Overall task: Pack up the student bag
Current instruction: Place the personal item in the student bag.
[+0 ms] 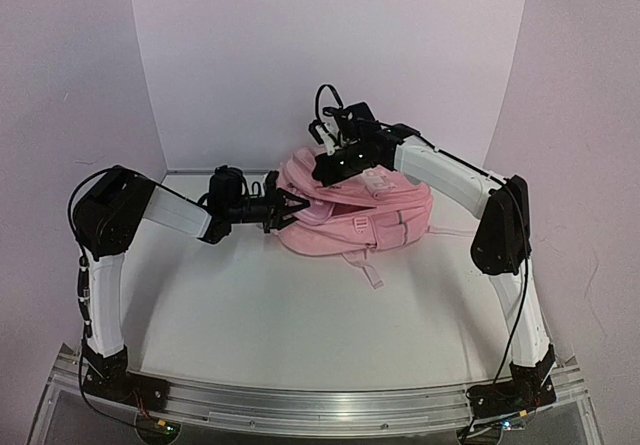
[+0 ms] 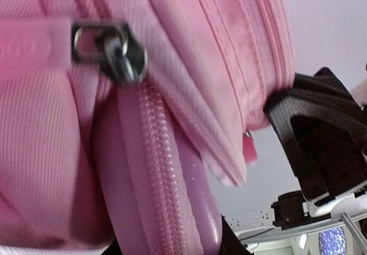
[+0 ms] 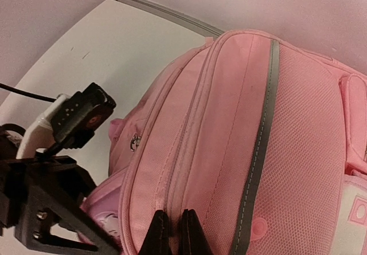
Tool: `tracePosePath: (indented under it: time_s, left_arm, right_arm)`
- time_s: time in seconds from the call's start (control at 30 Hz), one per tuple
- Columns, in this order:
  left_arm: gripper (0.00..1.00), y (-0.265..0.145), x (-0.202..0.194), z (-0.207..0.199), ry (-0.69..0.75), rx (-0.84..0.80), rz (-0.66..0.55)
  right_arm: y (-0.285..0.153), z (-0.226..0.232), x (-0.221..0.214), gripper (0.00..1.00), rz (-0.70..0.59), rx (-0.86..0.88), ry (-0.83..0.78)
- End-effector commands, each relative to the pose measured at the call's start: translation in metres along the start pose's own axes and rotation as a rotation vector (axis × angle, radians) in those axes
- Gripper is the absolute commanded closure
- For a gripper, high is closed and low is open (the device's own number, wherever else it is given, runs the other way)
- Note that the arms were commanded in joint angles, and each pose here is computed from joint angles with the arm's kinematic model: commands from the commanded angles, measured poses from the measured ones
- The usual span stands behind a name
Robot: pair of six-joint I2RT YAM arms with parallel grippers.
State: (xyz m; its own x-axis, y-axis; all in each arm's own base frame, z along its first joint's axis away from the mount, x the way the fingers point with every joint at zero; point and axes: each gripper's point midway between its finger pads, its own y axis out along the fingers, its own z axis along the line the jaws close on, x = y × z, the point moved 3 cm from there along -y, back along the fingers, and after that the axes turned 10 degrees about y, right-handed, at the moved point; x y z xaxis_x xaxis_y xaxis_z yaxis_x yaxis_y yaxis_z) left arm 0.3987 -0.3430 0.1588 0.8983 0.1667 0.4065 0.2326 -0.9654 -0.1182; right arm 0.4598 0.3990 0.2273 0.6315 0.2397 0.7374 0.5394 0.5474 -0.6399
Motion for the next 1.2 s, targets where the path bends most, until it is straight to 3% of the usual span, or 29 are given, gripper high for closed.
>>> tracePosePath:
  time_s: [0.0, 0.33, 0.47, 0.73, 0.9, 1.17]
  left_arm:
    - [0.99, 0.017, 0.044, -0.01, 0.158, 0.055, -0.218]
    - [0.74, 0.054, 0.043, 0.005, 0.22, 0.154, -0.258]
    - [0.55, 0.054, 0.034, 0.0, 0.261, 0.232, -0.227]
    - [0.17, 0.013, 0.008, -0.015, 0.251, 0.402, -0.108]
    - [0.19, 0.008, -0.006, -0.011, 0.238, 0.432, -0.027]
    - [0.57, 0.024, -0.008, 0.0, 0.249, 0.379, 0.008]
  right_arm:
    - [-0.051, 0.066, 0.059, 1.0, -0.189, 0.22, 0.042]
    - [-0.05, 0.077, 0.06, 1.0, -0.184, 0.27, 0.085]
    - [-0.048, 0.072, 0.059, 1.0, -0.187, 0.245, 0.077]
    - [-0.047, 0.05, 0.057, 1.0, -0.167, 0.227, 0.101]
    - [-0.044, 0.049, 0.051, 1.0, -0.149, 0.234, 0.097]
    - [-0.046, 0.051, 0.05, 1.0, -0.143, 0.25, 0.107]
